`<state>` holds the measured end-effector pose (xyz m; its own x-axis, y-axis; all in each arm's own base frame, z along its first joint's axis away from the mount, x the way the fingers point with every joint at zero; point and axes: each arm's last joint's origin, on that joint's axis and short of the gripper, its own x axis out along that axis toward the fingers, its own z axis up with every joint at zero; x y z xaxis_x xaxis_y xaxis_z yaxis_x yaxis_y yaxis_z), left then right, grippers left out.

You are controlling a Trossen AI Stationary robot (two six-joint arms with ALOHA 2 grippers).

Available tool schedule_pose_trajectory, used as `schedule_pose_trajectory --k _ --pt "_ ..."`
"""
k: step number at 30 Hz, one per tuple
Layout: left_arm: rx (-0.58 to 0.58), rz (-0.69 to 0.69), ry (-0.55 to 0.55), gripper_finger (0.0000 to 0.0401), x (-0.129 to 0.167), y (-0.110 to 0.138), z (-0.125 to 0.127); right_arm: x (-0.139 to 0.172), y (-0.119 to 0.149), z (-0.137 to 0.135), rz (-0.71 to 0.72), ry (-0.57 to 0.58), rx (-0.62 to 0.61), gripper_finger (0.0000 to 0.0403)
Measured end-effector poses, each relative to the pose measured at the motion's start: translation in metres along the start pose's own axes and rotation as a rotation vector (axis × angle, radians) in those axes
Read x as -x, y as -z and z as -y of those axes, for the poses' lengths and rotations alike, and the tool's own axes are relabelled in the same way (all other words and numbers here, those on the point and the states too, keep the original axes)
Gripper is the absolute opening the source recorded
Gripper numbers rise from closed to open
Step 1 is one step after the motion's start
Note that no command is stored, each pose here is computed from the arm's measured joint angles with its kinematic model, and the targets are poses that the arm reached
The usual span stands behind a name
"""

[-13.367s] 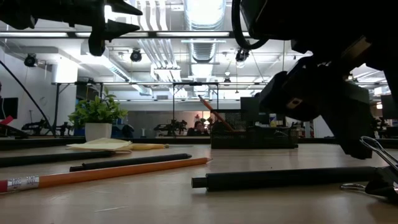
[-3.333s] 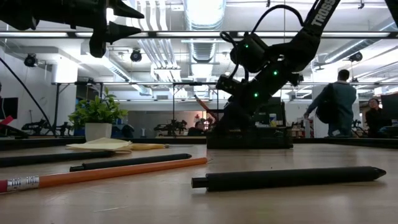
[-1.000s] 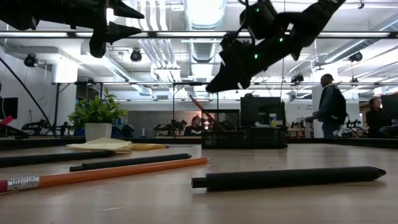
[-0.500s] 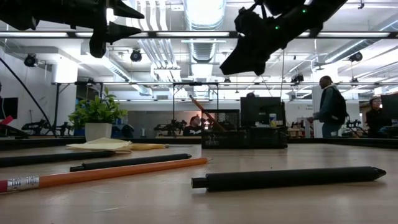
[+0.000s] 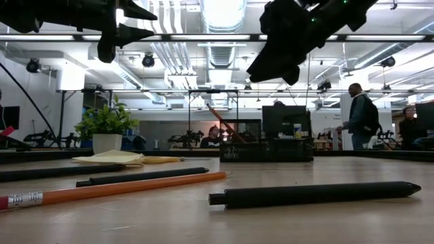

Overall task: Pick and place office supplies into organizer
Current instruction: Put the right binder clip into the desk organizer

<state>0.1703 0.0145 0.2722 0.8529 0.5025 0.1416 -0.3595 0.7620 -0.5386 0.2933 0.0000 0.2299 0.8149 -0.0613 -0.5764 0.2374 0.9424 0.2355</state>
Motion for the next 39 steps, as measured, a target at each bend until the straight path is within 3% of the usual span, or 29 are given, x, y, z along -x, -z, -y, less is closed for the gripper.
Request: schedule_pose_trajectory --k 12,39 --pt "0.000 0.001 0.000 0.0157 0.000 0.000 0.000 0.021 0.024 -0.036 -0.152 -0.068 -0.044 0.0119" --pt "-0.005 -0.007 -0.003 0.0157 -0.001 0.001 0.000 0.066 0.074 -0.096 -0.430 -0.146 -0.328 0.0119"
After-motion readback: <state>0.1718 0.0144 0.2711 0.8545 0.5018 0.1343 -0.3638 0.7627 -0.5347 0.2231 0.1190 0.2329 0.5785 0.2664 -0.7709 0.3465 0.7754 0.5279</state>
